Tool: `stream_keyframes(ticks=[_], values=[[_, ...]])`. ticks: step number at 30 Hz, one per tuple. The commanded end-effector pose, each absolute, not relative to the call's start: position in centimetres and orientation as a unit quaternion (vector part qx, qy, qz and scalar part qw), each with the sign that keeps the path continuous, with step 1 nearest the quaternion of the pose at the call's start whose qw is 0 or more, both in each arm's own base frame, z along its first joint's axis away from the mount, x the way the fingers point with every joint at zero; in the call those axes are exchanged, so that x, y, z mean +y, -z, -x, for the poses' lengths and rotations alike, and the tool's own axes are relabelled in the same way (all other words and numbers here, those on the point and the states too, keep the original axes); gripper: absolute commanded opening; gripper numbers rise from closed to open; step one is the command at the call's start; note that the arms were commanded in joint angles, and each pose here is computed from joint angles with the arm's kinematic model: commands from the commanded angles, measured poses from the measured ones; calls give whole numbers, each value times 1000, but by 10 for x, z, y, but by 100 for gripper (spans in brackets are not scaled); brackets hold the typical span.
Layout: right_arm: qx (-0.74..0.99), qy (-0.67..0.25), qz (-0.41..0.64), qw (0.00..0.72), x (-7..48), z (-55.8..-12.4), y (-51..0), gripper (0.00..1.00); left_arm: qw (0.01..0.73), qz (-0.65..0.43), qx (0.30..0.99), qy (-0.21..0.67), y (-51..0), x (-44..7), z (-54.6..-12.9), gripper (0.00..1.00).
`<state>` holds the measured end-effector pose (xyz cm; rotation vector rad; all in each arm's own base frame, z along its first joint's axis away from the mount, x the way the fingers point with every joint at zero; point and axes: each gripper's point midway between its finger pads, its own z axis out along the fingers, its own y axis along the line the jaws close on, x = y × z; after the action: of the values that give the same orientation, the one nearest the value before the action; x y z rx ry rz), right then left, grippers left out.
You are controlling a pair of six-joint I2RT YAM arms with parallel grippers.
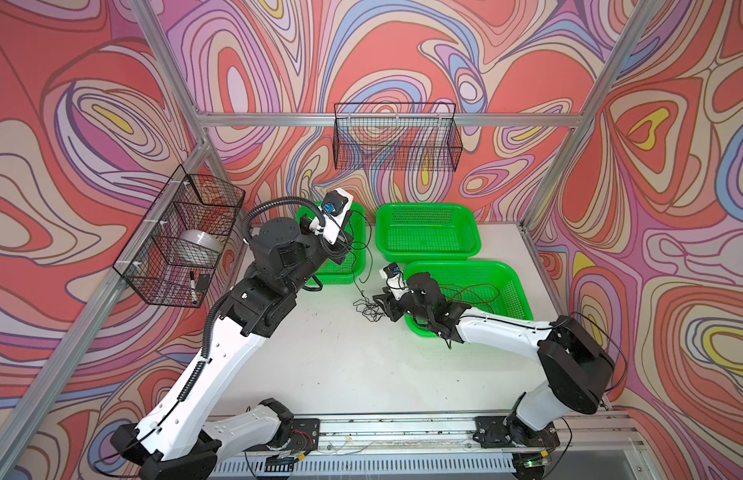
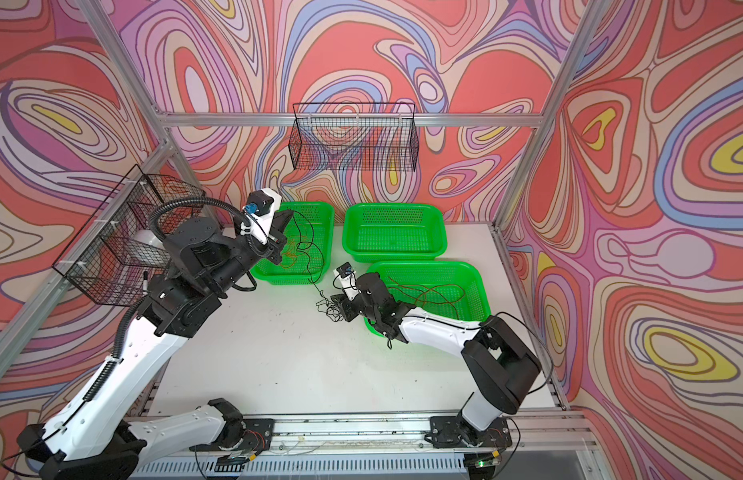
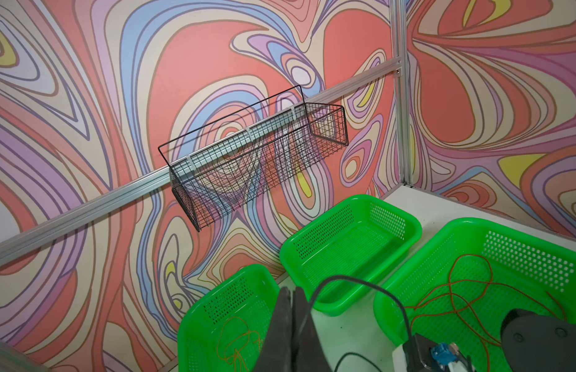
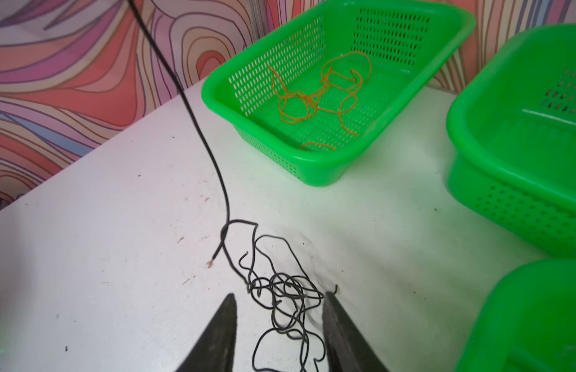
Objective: Untangle the cables
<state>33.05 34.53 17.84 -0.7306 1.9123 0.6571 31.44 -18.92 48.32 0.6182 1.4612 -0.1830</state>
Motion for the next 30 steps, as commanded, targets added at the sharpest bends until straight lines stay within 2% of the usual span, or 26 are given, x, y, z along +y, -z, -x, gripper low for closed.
stream_keyframes(ticks=[1, 15, 18, 19, 22, 27, 28, 30], values=[[750, -279, 327, 503, 353, -330, -199, 48, 700, -279, 649, 104, -488, -189, -304, 0], [728, -358, 372, 451, 401, -329, -189, 50, 698, -281, 649, 118, -486, -195, -306, 0], [746, -349, 354, 442, 403, -338, -183, 47, 699, -281, 647, 120, -488, -196, -306, 0], [762, -337, 348, 430, 403, -343, -166, 46, 699, -280, 647, 120, -488, -196, -306, 0], [778, -322, 333, 424, 402, -351, -153, 40, 701, -277, 646, 119, -488, -195, -307, 0], [805, -283, 305, 422, 390, -362, -139, 6, 699, -271, 653, 112, -480, -191, -307, 0], [808, -270, 302, 428, 385, -363, -140, 2, 698, -266, 656, 112, -476, -188, -308, 0], [812, -247, 292, 441, 372, -366, -144, 0, 696, -254, 662, 116, -467, -182, -310, 0]])
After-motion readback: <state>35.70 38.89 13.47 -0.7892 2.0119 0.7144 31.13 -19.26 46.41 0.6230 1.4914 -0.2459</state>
